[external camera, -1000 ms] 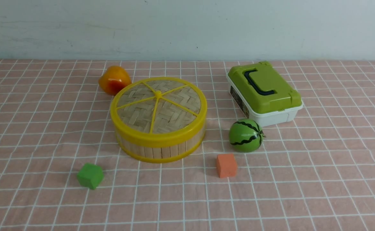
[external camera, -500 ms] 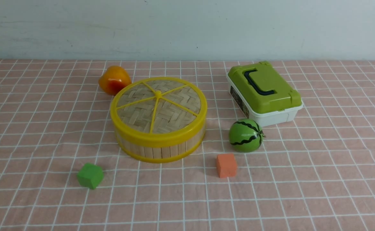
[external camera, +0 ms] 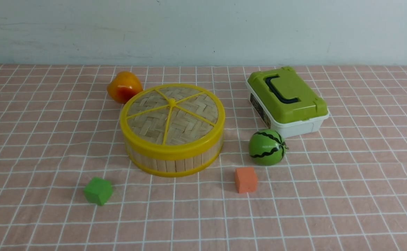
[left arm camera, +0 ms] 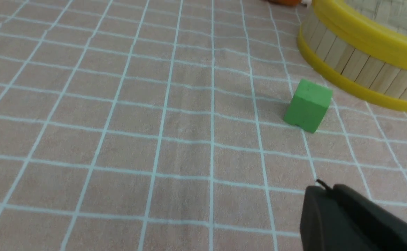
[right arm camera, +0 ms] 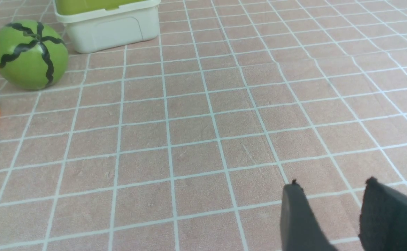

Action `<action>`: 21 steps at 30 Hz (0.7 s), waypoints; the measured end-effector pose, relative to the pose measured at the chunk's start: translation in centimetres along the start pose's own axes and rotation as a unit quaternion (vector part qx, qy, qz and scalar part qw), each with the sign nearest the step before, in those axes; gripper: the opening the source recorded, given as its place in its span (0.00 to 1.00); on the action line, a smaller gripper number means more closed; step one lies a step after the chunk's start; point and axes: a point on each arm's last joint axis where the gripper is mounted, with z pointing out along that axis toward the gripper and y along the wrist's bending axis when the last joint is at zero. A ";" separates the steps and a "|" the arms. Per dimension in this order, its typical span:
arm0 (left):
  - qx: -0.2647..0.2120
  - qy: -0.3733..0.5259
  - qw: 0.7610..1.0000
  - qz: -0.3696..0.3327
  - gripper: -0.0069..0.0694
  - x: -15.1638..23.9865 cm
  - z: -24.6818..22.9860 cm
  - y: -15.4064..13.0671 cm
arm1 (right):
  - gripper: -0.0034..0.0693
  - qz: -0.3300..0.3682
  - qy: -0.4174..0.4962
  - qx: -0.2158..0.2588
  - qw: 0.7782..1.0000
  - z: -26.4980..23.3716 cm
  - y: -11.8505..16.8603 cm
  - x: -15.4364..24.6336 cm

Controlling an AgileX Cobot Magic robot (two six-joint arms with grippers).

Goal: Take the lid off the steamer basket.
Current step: Use the left arm to lift the lid of the steamer

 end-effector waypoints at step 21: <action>0.189 -0.649 0.734 -0.060 0.12 -9.2 -8.4 -1.9 | 0.38 0.000 0.000 0.000 1.000 0.0 0.0 0.0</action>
